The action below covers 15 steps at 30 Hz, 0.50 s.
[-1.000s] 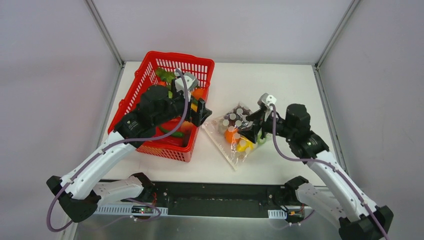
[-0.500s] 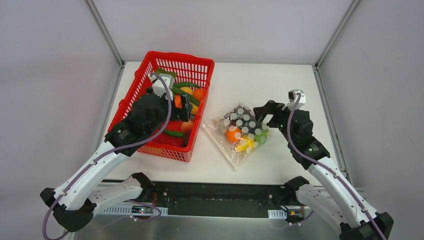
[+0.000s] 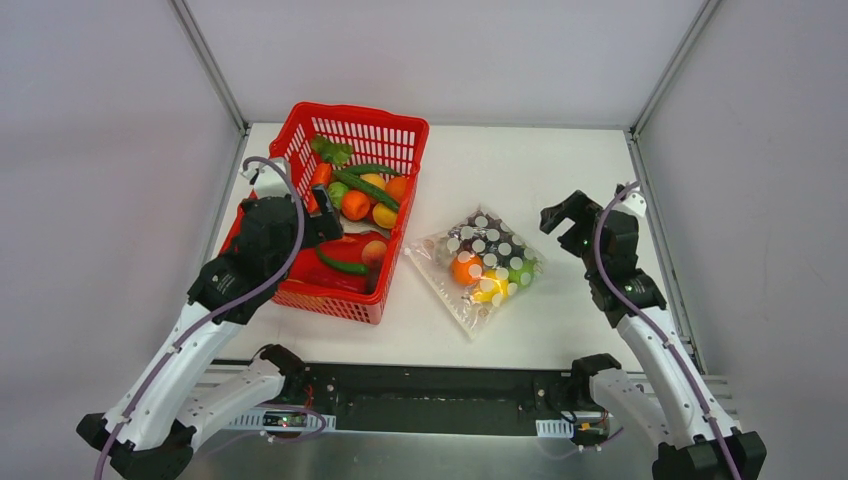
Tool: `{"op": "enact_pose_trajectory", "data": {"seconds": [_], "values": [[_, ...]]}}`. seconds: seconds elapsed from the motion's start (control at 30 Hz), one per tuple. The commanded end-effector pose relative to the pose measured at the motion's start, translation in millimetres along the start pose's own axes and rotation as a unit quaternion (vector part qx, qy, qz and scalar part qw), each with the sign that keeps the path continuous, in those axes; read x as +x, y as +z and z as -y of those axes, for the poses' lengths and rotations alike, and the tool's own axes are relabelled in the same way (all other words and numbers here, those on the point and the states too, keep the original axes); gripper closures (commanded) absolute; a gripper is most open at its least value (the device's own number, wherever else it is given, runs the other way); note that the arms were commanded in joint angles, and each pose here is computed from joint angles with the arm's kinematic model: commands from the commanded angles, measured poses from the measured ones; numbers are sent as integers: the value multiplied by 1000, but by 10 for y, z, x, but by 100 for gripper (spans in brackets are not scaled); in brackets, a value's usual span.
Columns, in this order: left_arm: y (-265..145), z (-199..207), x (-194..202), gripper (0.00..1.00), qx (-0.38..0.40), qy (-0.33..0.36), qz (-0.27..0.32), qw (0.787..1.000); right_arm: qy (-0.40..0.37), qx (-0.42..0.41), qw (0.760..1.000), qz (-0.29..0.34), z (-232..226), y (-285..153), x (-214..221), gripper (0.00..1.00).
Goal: Place the food in the zip-top bag and seal the zipper
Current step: Reset both arms
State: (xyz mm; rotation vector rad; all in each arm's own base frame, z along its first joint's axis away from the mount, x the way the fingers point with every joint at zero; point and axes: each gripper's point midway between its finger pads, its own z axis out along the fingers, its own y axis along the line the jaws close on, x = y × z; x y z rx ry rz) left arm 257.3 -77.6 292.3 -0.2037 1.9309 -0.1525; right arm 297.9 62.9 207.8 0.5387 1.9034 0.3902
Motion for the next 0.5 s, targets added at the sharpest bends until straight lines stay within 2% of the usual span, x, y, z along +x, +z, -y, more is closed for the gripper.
{"op": "enact_pose_trajectory", "data": {"seconds": [0.0,0.23,0.47], "values": [[-21,-140,-66,1,-36,-34,25,998,21,-24,999,11,-144,-91,-142,0],[-29,-245,-124,1,-68,-31,34,997,29,-24,999,16,-136,-113,-155,0],[-31,-245,-146,1,-69,-32,38,996,28,-20,999,26,-111,-158,-195,0]]}}
